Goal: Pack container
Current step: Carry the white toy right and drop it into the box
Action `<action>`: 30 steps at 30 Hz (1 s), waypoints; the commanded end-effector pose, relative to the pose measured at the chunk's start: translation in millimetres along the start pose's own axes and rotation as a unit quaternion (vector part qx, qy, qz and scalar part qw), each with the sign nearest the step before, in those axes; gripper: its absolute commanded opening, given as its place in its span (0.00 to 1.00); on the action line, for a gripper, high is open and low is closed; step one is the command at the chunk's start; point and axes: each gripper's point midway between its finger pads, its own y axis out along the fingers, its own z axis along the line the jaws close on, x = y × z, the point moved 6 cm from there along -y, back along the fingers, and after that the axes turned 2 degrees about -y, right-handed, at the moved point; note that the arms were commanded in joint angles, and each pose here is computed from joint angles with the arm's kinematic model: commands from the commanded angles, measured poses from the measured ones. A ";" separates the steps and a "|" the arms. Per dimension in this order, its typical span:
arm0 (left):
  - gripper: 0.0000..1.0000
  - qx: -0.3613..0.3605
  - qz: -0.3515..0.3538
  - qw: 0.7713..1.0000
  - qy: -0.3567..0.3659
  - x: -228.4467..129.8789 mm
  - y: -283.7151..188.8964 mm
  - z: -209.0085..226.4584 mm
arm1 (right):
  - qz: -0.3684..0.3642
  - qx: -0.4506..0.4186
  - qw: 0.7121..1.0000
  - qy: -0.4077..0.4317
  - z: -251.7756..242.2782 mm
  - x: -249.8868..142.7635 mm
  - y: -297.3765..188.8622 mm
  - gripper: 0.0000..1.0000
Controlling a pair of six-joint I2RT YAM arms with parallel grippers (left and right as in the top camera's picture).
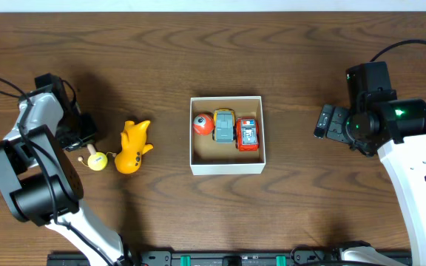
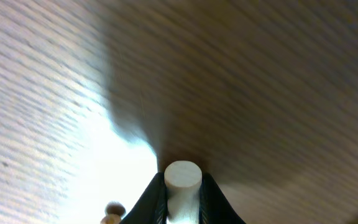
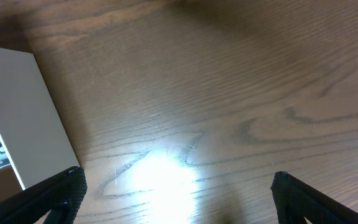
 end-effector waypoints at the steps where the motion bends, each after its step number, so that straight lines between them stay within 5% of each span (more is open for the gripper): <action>1: 0.06 -0.015 -0.069 0.997 0.025 6.2 -55.3 -21.3 | 0.003 -0.005 1.000 -0.002 -1.8 0.1 3.1 0.98; 11: 0.06 -0.074 -0.220 0.954 0.189 -62.9 -193.0 -103.9 | 0.003 -0.005 1.000 -0.001 -1.8 0.2 3.1 0.99; 21: 0.06 -0.110 -0.269 0.777 0.559 -170.2 -221.7 -210.3 | 0.003 -0.005 1.000 -0.002 -1.8 0.2 3.1 0.99; 26: 0.06 -0.111 -0.239 0.711 0.652 -208.1 -200.6 -248.8 | 0.004 -0.005 1.000 -0.002 -1.8 0.0 3.1 0.99; 30: 0.06 -0.108 -0.207 0.683 0.692 -229.6 -173.1 -276.4 | 0.004 -0.005 1.000 -0.002 -1.8 -0.1 3.1 0.99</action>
